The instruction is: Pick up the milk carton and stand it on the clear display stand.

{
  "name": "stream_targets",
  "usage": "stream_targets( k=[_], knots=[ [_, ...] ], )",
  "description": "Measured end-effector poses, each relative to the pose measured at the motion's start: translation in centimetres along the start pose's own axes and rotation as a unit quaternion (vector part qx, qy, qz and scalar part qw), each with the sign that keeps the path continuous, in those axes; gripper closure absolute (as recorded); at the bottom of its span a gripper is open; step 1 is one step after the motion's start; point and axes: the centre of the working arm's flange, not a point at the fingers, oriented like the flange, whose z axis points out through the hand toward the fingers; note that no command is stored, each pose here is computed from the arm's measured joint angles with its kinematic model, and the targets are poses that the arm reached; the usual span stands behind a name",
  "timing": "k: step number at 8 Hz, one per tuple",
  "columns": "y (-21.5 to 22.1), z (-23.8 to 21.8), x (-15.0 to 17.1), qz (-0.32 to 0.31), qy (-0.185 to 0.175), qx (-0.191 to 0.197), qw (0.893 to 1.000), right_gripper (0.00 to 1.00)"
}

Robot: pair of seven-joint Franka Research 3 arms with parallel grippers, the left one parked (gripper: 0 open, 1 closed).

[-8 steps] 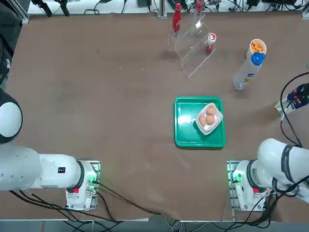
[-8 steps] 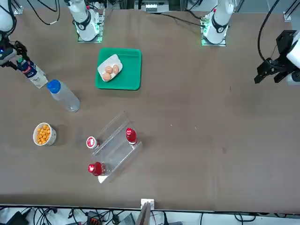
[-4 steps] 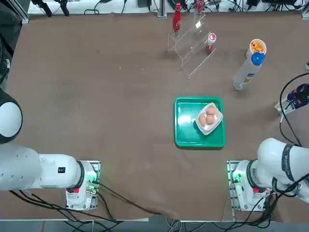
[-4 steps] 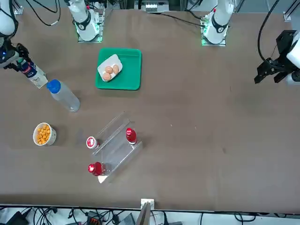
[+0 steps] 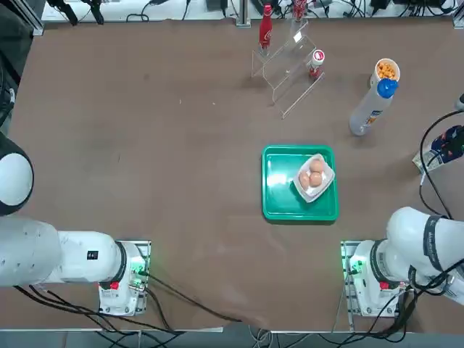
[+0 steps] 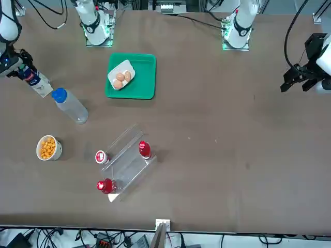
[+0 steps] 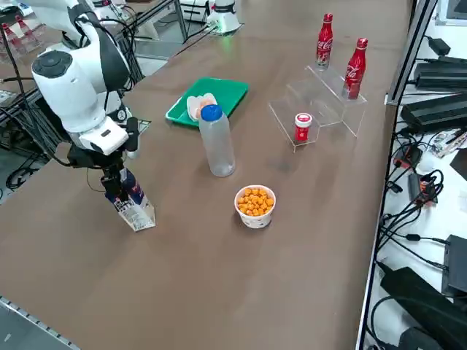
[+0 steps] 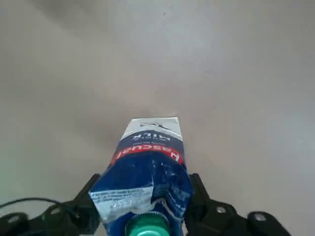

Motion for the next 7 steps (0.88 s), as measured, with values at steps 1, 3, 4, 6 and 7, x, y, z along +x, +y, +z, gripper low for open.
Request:
stream_targets(
  k=[1,3,4,6,7],
  knots=[
    [0.0,0.0,0.0,0.0,0.0,0.0,1.0,0.31],
    [0.0,-0.2,0.1,-0.002,0.0,-0.002,1.0,0.45],
    [0.1,-0.6,0.2,-0.004,0.001,-0.006,1.0,0.47],
    [0.4,-2.8,1.0,-0.01,0.005,-0.024,1.0,0.49],
    [0.7,-4.4,1.6,-0.016,0.005,-0.03,0.999,0.49]
  ],
)
